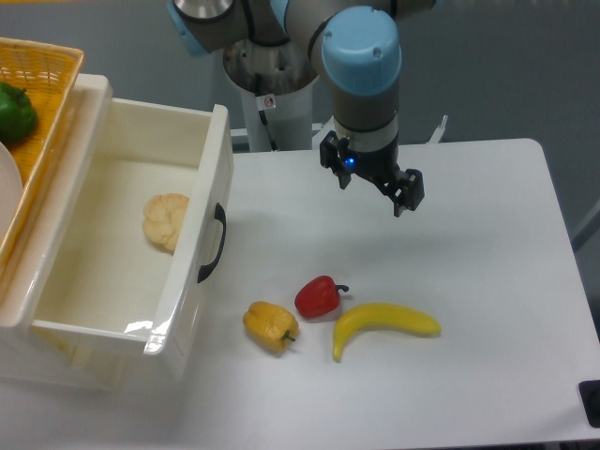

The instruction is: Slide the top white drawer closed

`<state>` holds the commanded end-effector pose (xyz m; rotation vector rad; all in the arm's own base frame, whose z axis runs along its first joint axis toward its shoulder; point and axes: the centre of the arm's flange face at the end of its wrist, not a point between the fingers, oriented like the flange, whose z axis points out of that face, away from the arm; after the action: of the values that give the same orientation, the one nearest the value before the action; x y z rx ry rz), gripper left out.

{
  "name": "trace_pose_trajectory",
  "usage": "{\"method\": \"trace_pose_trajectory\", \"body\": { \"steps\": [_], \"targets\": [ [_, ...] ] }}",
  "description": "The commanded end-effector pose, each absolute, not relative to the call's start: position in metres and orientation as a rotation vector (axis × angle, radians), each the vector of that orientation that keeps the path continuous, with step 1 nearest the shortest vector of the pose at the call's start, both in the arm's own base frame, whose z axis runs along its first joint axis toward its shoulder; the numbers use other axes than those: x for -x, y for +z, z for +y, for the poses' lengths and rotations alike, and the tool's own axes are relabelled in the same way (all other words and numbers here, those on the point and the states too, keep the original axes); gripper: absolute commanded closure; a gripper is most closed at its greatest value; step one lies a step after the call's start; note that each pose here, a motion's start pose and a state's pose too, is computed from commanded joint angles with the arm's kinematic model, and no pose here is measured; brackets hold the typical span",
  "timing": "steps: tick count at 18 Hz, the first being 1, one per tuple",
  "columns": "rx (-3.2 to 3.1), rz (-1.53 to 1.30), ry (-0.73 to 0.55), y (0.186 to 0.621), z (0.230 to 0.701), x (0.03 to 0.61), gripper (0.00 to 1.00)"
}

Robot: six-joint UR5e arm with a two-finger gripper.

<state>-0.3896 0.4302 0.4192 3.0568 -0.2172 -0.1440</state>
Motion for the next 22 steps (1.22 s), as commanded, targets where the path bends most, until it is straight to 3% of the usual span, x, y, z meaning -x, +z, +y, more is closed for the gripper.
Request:
{"method": "trace_pose_trajectory", "body": {
  "steps": [10,22],
  "targets": [
    [-3.057,-0.151,-0.060,0.396,0.418,0.387,0.00],
    [-3.035,0.083,-0.046,0.384,0.410,0.373,0.00]
  ]
}}
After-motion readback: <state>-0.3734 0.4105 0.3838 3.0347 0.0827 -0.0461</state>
